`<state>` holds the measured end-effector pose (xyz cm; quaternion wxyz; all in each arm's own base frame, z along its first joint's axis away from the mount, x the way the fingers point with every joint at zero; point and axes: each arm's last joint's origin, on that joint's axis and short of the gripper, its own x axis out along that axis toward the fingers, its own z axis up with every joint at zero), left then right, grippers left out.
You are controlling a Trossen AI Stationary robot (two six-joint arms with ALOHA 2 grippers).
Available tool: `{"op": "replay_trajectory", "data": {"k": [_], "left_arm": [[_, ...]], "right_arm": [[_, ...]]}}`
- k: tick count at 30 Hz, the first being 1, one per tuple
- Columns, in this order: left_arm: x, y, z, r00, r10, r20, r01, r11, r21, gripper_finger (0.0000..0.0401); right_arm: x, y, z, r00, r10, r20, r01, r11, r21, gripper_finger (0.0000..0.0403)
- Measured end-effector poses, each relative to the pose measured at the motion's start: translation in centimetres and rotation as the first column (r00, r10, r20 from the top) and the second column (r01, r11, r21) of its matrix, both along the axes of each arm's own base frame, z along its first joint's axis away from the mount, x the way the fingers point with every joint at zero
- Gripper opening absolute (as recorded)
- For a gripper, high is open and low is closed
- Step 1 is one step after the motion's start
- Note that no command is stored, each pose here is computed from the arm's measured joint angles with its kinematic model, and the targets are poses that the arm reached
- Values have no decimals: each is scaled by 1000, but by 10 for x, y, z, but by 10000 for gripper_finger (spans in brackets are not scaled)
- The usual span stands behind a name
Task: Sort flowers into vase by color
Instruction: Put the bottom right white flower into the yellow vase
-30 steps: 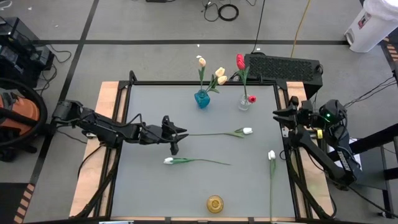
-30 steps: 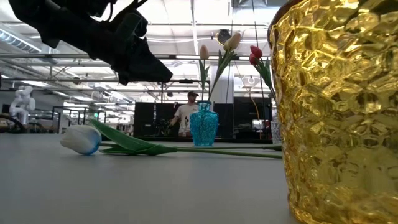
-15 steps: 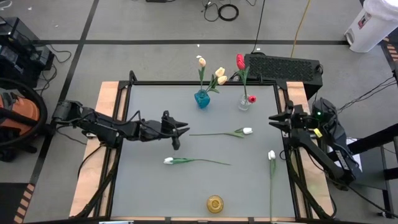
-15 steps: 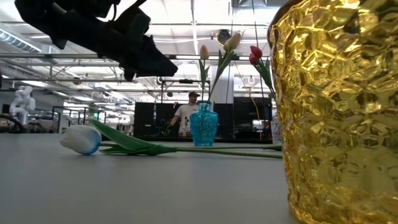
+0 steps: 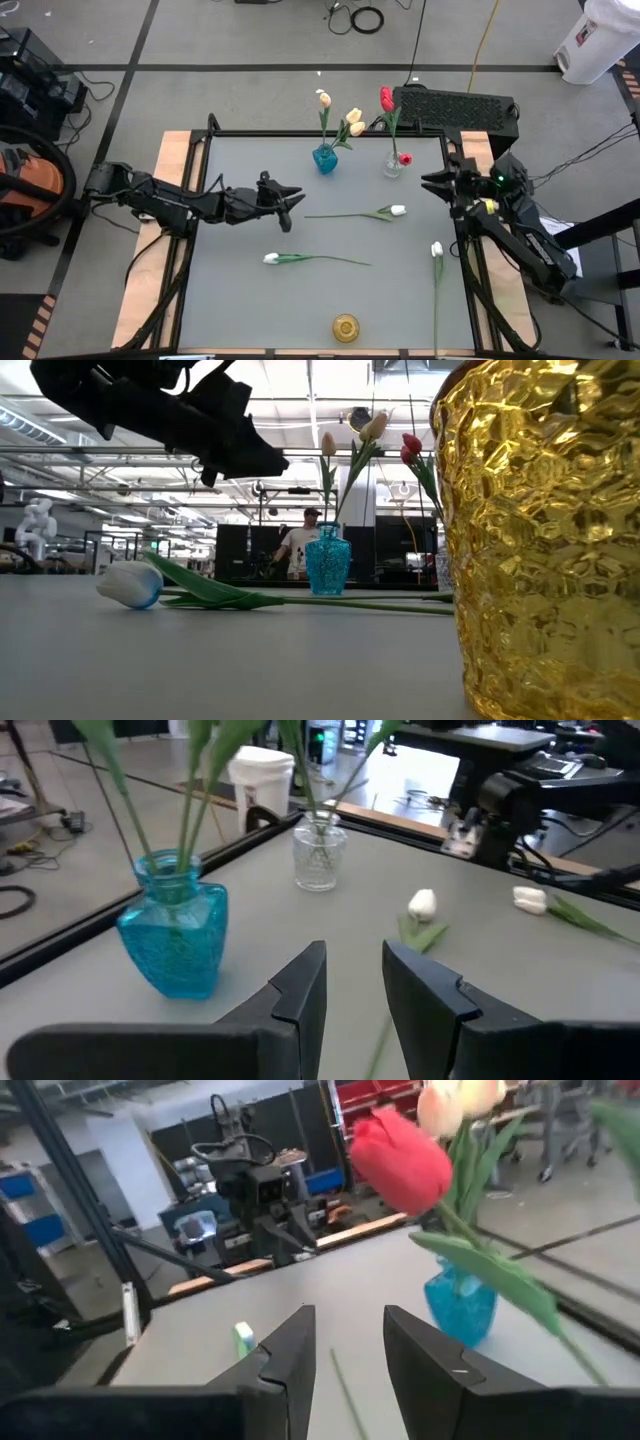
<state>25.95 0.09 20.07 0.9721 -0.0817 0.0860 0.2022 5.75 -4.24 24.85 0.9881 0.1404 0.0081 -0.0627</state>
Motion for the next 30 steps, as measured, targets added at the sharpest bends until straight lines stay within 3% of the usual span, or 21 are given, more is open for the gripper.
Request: {"op": "replay_trajectory", "data": {"k": [6,13,19,30], "left_arm": [[0,6,0,999,43,-1,-43,999,5,107],[-1,11,0,998,61,-4,-61,998,8,107],[-1,11,0,998,57,-13,-56,998,26,107],[-1,11,-1,998,55,-19,-55,998,29,107]], "right_arm": [[23,-14,-10,992,113,-54,-109,992,70,112],[56,-8,-2,965,263,-9,-264,964,-39,112],[71,13,4,958,285,40,-279,954,-114,112],[82,52,-5,961,276,-27,-277,961,-11,112]]}}
